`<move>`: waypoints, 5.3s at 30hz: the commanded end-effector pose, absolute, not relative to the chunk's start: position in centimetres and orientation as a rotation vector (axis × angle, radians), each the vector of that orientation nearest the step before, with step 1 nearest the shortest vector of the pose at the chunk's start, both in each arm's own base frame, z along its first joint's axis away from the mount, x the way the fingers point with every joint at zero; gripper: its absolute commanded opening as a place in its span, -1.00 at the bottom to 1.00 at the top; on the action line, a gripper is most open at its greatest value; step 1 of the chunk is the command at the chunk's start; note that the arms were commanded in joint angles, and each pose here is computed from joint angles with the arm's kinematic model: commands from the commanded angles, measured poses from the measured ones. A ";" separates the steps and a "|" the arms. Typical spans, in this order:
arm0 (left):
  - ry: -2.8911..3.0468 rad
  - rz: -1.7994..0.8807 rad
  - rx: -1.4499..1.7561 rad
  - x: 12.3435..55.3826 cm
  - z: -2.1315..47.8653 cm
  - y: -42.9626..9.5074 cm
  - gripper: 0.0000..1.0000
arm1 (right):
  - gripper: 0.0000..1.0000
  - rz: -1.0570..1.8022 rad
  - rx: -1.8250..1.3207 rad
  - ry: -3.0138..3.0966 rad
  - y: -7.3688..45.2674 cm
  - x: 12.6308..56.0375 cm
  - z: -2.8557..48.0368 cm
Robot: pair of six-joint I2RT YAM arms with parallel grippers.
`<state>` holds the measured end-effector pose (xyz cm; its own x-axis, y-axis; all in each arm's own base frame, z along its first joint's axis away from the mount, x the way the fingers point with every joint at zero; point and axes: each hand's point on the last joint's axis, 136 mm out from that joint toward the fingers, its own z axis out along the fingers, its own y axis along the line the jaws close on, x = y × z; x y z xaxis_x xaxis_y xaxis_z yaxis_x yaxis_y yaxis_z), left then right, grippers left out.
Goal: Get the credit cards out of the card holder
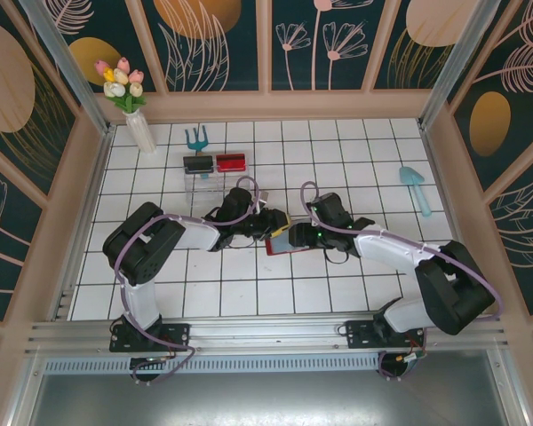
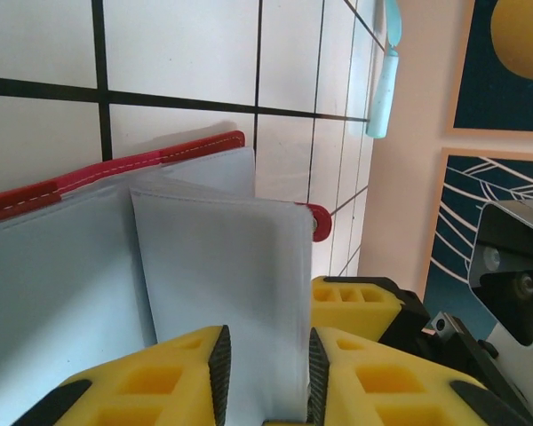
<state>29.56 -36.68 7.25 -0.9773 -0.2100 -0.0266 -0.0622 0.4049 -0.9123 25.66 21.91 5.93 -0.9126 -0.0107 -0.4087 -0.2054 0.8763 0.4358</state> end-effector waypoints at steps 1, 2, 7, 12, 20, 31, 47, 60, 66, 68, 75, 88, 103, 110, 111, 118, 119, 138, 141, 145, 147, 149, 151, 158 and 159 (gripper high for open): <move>2.515 -1.608 -0.203 29.4 7.7 -36.8 -0.32 | 0.24 0.633 -0.100 2.674 20.7 25.6 5.2; 2.515 -1.604 -0.199 29.4 7.8 -36.7 -0.31 | 0.24 0.633 -0.100 2.675 20.7 25.6 5.2; 2.526 -1.569 -0.197 29.3 7.6 -36.3 -0.30 | 0.24 0.643 -0.103 2.677 20.8 25.6 5.2; 2.528 -1.573 -0.205 29.1 7.3 -36.3 -0.29 | 0.24 0.681 -0.121 2.674 21.3 25.5 5.4; 2.537 -1.551 -0.217 29.0 6.9 -35.8 -0.29 | 0.17 0.897 -0.228 2.589 24.6 25.3 8.9; 2.516 -1.566 -0.209 29.2 7.2 -36.0 -0.10 | 0.16 0.964 -0.247 2.575 25.5 25.1 9.5; 2.512 -1.609 -0.132 30.4 7.8 -38.1 0.08 | 0.17 0.964 -0.245 2.584 25.5 25.1 9.2; 2.620 -1.509 -0.153 30.1 5.2 -37.6 0.04 | 0.19 0.961 -0.241 2.584 25.5 25.3 9.2; 2.596 -1.540 -0.124 29.8 5.9 -37.6 0.30 | 0.23 0.977 -0.246 2.582 25.7 25.3 9.2; 2.552 -1.575 -0.083 29.8 7.2 -38.0 0.54 | 0.24 0.989 -0.247 2.581 25.8 25.3 9.2; 2.602 -1.531 -0.078 29.7 6.2 -38.1 0.46 | 0.24 0.995 -0.245 2.580 25.9 25.3 9.2; 2.662 -1.473 -0.131 29.0 4.4 -37.2 0.24 | 0.25 0.977 -0.197 2.578 25.0 25.7 9.1; 2.662 -1.475 -0.138 28.8 4.4 -37.0 0.25 | 0.15 0.905 0.002 2.603 20.9 26.3 7.4; 2.660 -1.479 -0.137 28.8 4.5 -37.1 0.25 | 0.05 0.898 0.006 2.636 20.9 26.0 6.3; 2.659 -1.480 -0.137 28.8 4.5 -37.1 0.25 | 0.05 0.892 0.008 2.638 20.8 26.0 6.2; 2.654 -1.482 -0.139 28.8 4.8 -37.1 0.25 | 0.04 0.849 0.019 2.666 20.4 26.0 5.6; 2.654 -1.483 -0.138 28.8 4.8 -37.1 0.26 | 0.03 0.834 0.022 2.673 20.2 26.0 5.4; 2.671 -1.395 -0.129 28.1 5.4 -35.4 0.32 | 0.02 0.683 0.114 2.680 17.9 26.7 4.9; 2.657 -1.382 -0.129 28.4 6.2 -35.1 0.31 | 0.02 0.682 0.116 2.682 17.9 26.7 4.9; 2.642 -1.333 -0.120 28.8 7.4 -34.3 0.31 | -0.05 0.702 0.093 2.656 18.3 27.0 5.8; 2.633 -1.316 -0.111 28.8 8.2 -34.0 0.30 | -0.07 0.718 0.065 2.644 18.7 27.2 6.4; 2.643 -1.276 -0.108 28.9 8.2 -33.6 0.28 | -0.10 0.725 0.040 2.637 19.2 27.3 6.8; 2.606 -1.278 -0.086 29.2 10.1 -33.6 0.16 | -0.14 0.734 0.004 2.639 19.9 27.3 6.9; 2.549 -1.281 -0.050 30.5 13.2 -34.4 -0.14 | -0.30 0.757 -0.033 2.668 21.4 27.7 6.3; 2.548 -1.281 -0.048 30.5 13.2 -34.4 -0.24 | -0.28 0.748 -0.028 2.677 21.3 27.8 6.1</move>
